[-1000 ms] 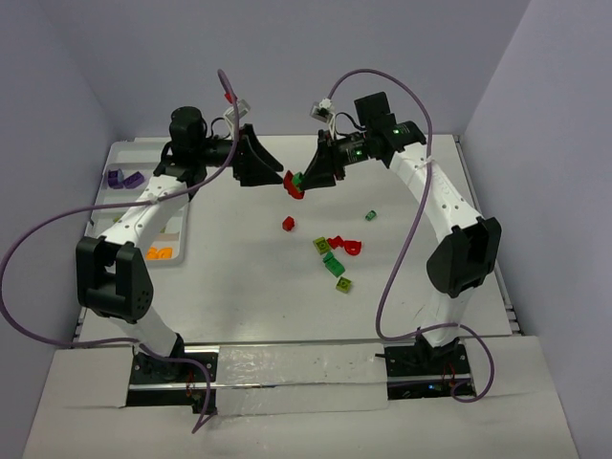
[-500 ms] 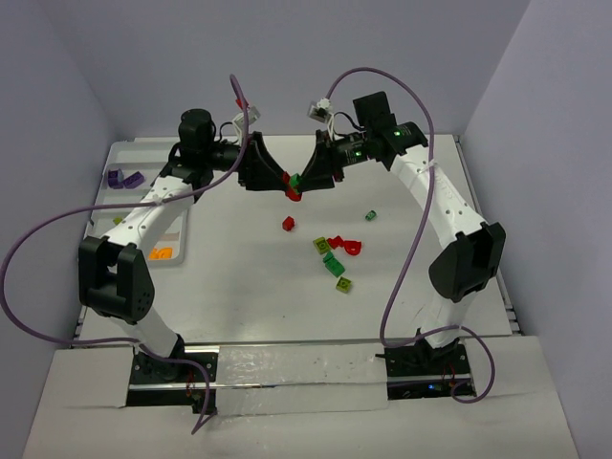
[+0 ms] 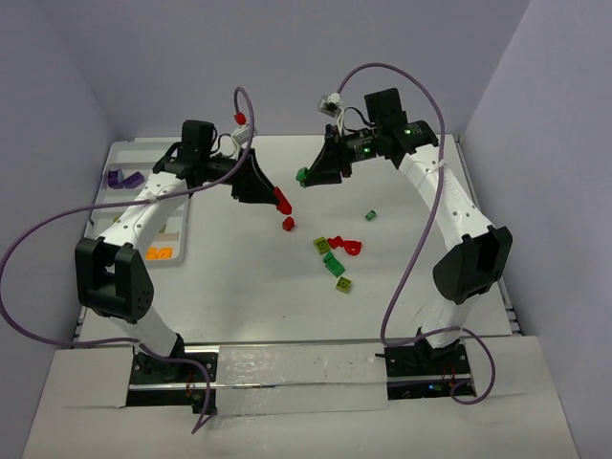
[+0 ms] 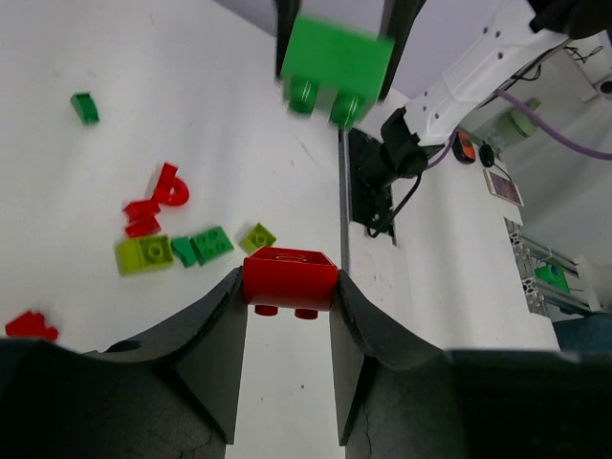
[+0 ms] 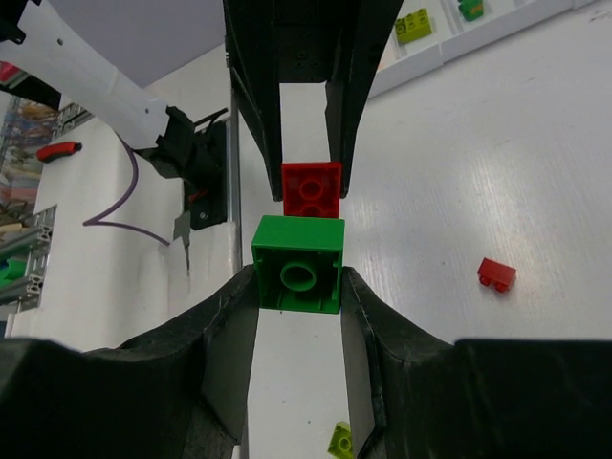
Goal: Sort the legos into containers by color
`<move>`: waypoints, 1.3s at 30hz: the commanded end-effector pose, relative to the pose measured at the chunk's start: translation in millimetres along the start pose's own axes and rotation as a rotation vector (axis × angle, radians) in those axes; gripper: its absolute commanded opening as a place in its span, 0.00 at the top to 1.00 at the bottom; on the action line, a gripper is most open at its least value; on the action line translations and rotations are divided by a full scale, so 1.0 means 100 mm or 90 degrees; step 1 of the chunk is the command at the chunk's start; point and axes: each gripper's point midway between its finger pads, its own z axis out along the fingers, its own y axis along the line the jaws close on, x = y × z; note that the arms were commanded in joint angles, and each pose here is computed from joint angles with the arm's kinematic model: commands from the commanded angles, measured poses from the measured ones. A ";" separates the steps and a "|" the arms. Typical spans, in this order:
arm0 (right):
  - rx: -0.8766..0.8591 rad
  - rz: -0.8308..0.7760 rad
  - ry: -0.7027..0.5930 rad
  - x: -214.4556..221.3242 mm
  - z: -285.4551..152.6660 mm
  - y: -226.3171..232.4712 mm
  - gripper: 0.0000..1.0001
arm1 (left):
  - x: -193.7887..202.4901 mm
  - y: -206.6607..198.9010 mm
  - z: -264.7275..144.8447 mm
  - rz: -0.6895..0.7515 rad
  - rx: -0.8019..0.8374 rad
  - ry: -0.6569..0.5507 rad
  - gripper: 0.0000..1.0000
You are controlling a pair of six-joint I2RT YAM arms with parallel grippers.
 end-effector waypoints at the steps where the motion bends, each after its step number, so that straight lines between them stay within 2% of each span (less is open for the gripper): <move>1: 0.024 -0.057 -0.037 -0.24 -0.23 0.13 1.00 | 0.24 0.13 -0.22 -0.010 -0.059 0.024 1.00; 3: 0.048 -0.056 -0.033 -0.22 -0.26 0.05 1.00 | 0.25 0.36 -0.41 -0.018 -0.130 0.013 1.00; 6: 0.101 -0.061 -0.018 -0.17 -0.30 -0.11 1.00 | 0.00 0.97 -0.94 -0.023 -0.342 -0.023 1.00; 9: 0.134 -0.057 -0.004 -0.09 -0.31 -0.21 1.00 | -0.29 1.59 -1.71 -0.050 -0.592 -0.073 1.00; 12: 0.168 -0.058 0.007 -0.05 -0.33 -0.31 1.00 | -0.47 2.08 -2.45 -0.052 -0.813 -0.083 1.00; 15: 0.187 -0.055 0.014 -0.01 -0.34 -0.38 1.00 | -0.49 2.40 -2.82 -0.057 -0.916 -0.096 1.00; 18: 0.201 -0.051 0.022 0.04 -0.35 -0.42 1.00 | -0.50 2.67 -3.01 -0.054 -0.965 -0.112 1.00; 21: 0.207 -0.047 0.027 0.08 -0.36 -0.43 1.00 | -0.53 2.88 -3.20 -0.078 -1.022 -0.176 1.00; 27: 0.223 -0.047 0.032 0.09 -0.38 -0.48 1.00 | -0.52 3.21 -3.41 -0.079 -1.025 -0.253 1.00; 34: 0.235 -0.047 0.040 0.13 -0.38 -0.52 1.00 | -0.43 3.48 -3.49 -0.082 -1.026 -0.264 1.00; 39: 0.239 -0.044 0.045 0.15 -0.38 -0.56 1.00 | -0.33 3.64 -3.43 -0.092 -1.010 -0.253 0.90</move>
